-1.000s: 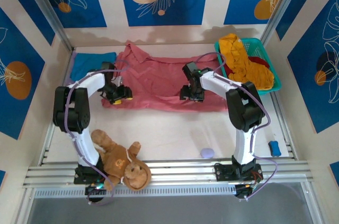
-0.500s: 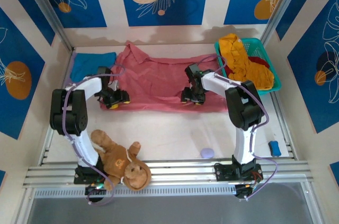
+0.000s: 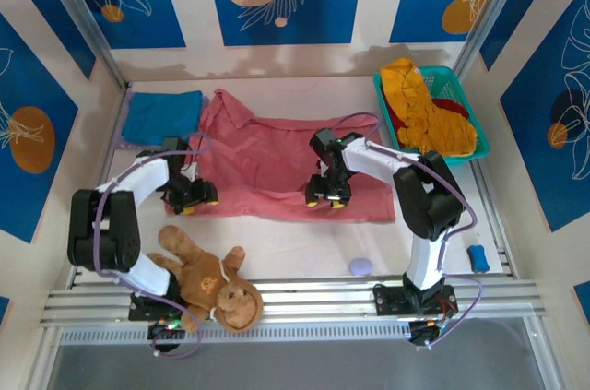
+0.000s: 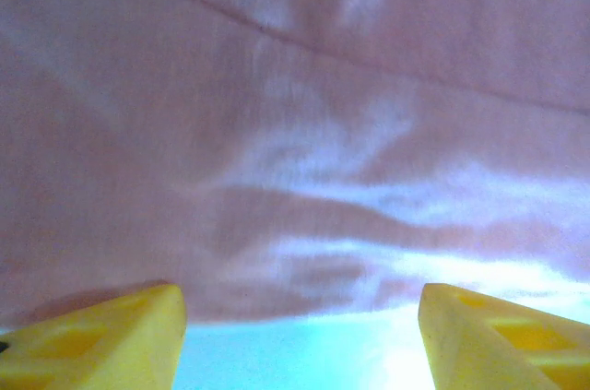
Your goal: Fold and stack the t-shirts
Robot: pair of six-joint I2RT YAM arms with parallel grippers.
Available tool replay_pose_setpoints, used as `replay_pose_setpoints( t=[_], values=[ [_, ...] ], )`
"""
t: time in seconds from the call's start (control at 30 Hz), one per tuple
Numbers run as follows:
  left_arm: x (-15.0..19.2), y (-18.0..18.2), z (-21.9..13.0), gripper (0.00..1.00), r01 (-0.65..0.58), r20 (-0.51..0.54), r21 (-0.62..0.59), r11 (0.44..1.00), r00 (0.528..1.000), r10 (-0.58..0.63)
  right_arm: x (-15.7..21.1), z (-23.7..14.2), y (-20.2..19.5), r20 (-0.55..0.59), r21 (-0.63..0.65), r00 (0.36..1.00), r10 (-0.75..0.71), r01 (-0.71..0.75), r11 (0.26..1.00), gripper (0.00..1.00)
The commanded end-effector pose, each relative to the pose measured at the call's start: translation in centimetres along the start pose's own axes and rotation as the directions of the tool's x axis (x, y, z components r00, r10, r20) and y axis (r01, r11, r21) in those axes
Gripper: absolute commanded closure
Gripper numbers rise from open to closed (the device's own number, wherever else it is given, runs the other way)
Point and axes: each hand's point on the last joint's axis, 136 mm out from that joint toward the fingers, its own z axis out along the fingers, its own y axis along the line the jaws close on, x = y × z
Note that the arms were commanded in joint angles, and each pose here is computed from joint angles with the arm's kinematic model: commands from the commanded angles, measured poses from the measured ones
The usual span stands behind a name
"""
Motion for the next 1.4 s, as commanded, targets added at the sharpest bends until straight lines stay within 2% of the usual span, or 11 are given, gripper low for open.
replay_pose_setpoints(
  t=[0.0,0.13,0.27,0.53,0.7,0.9,1.03,1.17,1.37],
  values=[
    [-0.6,-1.4,-2.3,0.32,-0.012,0.021,0.025,1.0,1.0,0.011,-0.2,-2.6,1.9,0.023,-0.069,1.0,0.012,-0.01,0.998,0.37],
    [-2.4,-3.7,-2.9,0.32,-0.032,0.046,0.097,0.995,0.999,0.027,-0.8,-2.0,3.1,0.019,-0.104,1.0,0.018,-0.016,0.994,0.37],
    [-3.3,-4.6,-1.7,0.32,-0.047,0.016,0.103,0.994,0.999,0.045,-1.0,-0.1,2.8,0.002,-0.102,0.999,0.05,-0.05,0.994,0.37],
    [-1.7,-4.0,2.2,0.3,-0.035,-0.067,0.109,0.993,0.997,0.043,-1.0,2.4,1.0,-0.034,-0.014,0.996,0.087,-0.088,0.996,0.38],
    [0.4,-3.7,3.7,0.26,-0.016,-0.109,0.126,0.992,0.994,0.03,0.4,3.1,-2.6,-0.074,0.109,0.985,0.157,-0.149,0.983,0.38],
    [1.7,-3.8,4.2,0.25,-0.028,-0.124,0.114,0.993,0.991,0.042,2.1,2.8,-2.5,-0.088,0.046,0.985,0.151,-0.148,0.988,0.38],
    [1.6,-3.3,3.0,0.25,-0.034,-0.107,0.06,0.998,0.993,0.04,2.6,2.2,-1.4,-0.086,0.023,0.989,0.122,-0.12,0.992,0.39],
    [-0.3,-3.5,-0.6,0.27,-0.062,0.011,0.01,0.998,0.998,0.062,1.8,-0.5,-1.5,-0.007,0.102,0.996,0.093,-0.092,0.991,0.41],
    [-5.4,-6.1,-5.7,0.28,-0.106,0.181,0.012,0.994,0.978,0.102,-0.7,-6.0,0.6,0.125,0.055,0.991,0.051,-0.058,0.997,0.41]
  ],
)
